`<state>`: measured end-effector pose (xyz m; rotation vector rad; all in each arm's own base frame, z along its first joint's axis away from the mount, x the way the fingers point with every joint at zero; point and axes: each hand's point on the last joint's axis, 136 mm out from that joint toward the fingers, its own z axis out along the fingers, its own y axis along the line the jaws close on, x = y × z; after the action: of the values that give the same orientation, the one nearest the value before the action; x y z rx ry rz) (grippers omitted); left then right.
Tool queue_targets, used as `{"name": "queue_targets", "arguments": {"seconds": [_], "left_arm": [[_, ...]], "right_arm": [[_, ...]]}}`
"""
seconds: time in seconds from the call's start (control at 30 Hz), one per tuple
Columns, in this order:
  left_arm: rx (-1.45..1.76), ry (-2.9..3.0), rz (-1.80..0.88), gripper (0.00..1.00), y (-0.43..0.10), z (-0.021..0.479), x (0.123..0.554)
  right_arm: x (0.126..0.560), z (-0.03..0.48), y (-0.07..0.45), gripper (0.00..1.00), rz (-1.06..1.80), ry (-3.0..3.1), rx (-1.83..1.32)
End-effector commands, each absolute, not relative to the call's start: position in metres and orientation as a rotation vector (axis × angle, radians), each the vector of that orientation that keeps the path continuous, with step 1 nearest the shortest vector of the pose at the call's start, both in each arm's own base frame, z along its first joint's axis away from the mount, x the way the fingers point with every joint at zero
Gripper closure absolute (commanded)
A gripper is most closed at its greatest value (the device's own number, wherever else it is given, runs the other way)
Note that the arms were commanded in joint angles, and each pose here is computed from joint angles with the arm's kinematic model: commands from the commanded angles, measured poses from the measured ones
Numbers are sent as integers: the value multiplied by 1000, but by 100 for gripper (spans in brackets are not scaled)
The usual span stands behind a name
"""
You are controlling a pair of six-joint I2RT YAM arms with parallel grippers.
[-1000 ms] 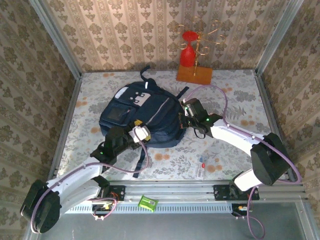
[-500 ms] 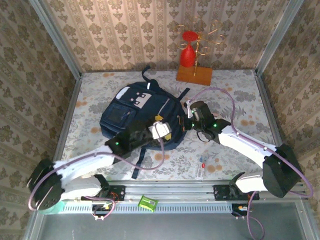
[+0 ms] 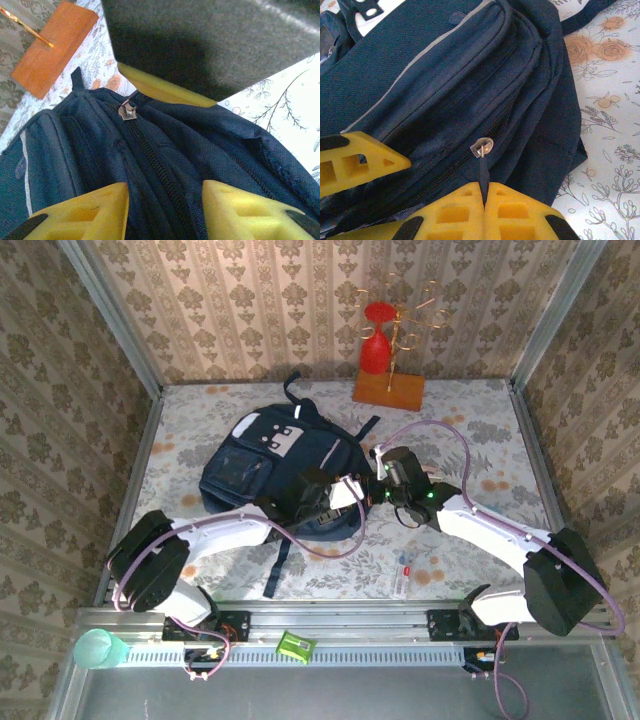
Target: Pack the student bag
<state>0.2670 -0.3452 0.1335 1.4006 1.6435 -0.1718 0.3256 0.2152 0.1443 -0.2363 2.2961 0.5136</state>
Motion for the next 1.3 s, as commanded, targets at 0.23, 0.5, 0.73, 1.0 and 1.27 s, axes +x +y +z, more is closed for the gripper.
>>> {"name": "queue_targets", "arguments": {"seconds": [0.23,0.5,0.73,1.0,1.27], "left_arm": [[1318,1654,-210,100,-317,145,274],[1295,1568,-351,100,-285,167,244],[1250,1477,-423,100,-264,184,226],[1192,1344,-512,100,-254,193,202],[1188,1264,-553,100,-247,189,184]], "right_arm": [[328,156,204,100,489,2221,-157],[341,147,171,100,252,2236,-68],[356,142,161,100,194,2239,-18],[385,125,156,100,190,2259,37],[424,118,170,100,247,2228,68]]}}
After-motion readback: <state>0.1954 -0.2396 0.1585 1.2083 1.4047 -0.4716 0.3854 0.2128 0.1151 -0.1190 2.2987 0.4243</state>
